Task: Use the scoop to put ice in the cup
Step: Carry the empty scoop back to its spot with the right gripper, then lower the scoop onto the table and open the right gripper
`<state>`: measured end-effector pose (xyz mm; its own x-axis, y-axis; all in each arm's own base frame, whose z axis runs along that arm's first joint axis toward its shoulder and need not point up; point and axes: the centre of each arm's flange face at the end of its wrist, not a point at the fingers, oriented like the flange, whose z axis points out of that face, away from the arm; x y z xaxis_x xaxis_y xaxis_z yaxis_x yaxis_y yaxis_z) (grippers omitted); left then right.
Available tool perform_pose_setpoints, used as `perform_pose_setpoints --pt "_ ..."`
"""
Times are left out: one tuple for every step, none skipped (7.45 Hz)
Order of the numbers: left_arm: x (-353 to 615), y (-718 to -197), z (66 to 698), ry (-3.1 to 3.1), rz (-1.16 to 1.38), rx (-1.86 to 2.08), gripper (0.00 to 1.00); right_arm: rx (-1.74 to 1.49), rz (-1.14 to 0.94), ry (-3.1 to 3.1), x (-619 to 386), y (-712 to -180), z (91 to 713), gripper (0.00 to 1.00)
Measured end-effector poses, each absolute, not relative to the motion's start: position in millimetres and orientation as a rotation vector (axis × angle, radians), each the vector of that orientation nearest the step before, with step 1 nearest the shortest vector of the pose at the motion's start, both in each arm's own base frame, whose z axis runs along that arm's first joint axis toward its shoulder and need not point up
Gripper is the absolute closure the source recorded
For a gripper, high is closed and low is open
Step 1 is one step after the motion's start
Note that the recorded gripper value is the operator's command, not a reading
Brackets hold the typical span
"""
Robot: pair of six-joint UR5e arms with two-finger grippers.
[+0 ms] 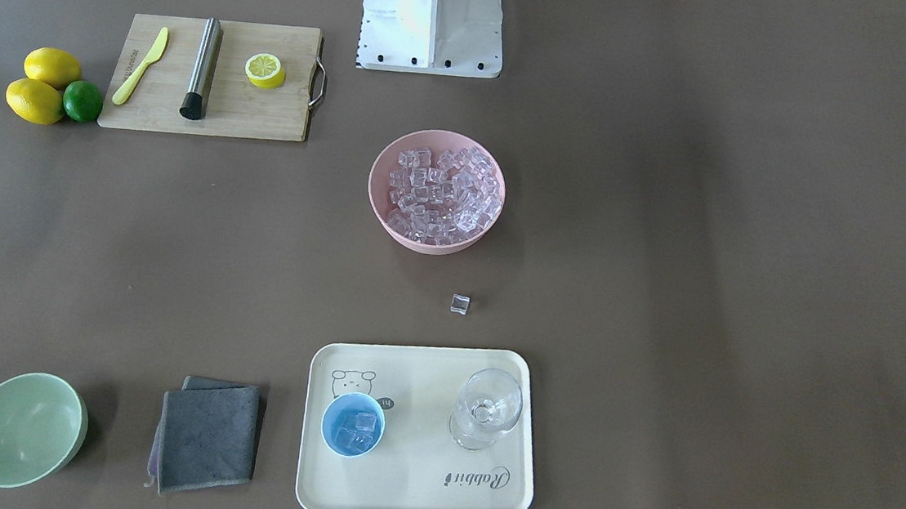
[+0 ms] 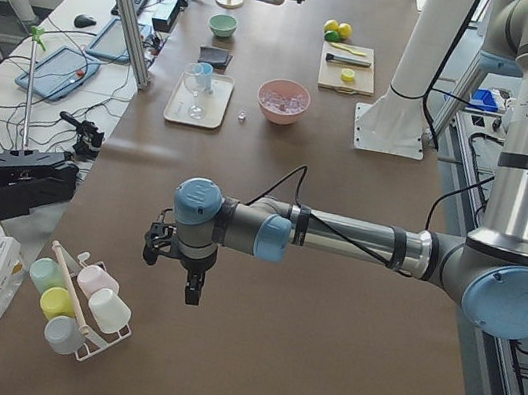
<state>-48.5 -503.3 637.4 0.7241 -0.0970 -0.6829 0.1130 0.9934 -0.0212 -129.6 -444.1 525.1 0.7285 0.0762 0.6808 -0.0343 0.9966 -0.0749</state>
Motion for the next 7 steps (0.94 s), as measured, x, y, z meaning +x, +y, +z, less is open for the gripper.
perform_pose_setpoints --pt "-49 -503 638 0.752 -0.116 0.022 0.01 -0.098 0.045 -0.767 -124 -442 549 1.00" --pt "-49 -503 638 0.752 -0.117 0.021 0.01 -0.126 0.029 -0.774 -121 -439 568 1.00" --pt "-49 -503 638 0.753 -0.117 0.021 0.01 -0.142 0.018 -0.774 -119 -437 583 1.00" --pt "-49 -503 638 0.753 -0.117 0.022 0.01 -0.146 0.010 -0.774 -118 -436 597 1.00" --pt "-49 -503 637 0.754 -0.117 0.022 0.01 -0.147 0.009 -0.771 -117 -435 613 1.00" --pt "-49 -504 637 0.753 -0.117 0.024 0.01 -0.144 0.009 -0.770 -117 -436 625 1.00" --pt "-49 -504 637 0.753 -0.117 0.023 0.01 -0.142 0.010 -0.770 -118 -436 631 1.00"
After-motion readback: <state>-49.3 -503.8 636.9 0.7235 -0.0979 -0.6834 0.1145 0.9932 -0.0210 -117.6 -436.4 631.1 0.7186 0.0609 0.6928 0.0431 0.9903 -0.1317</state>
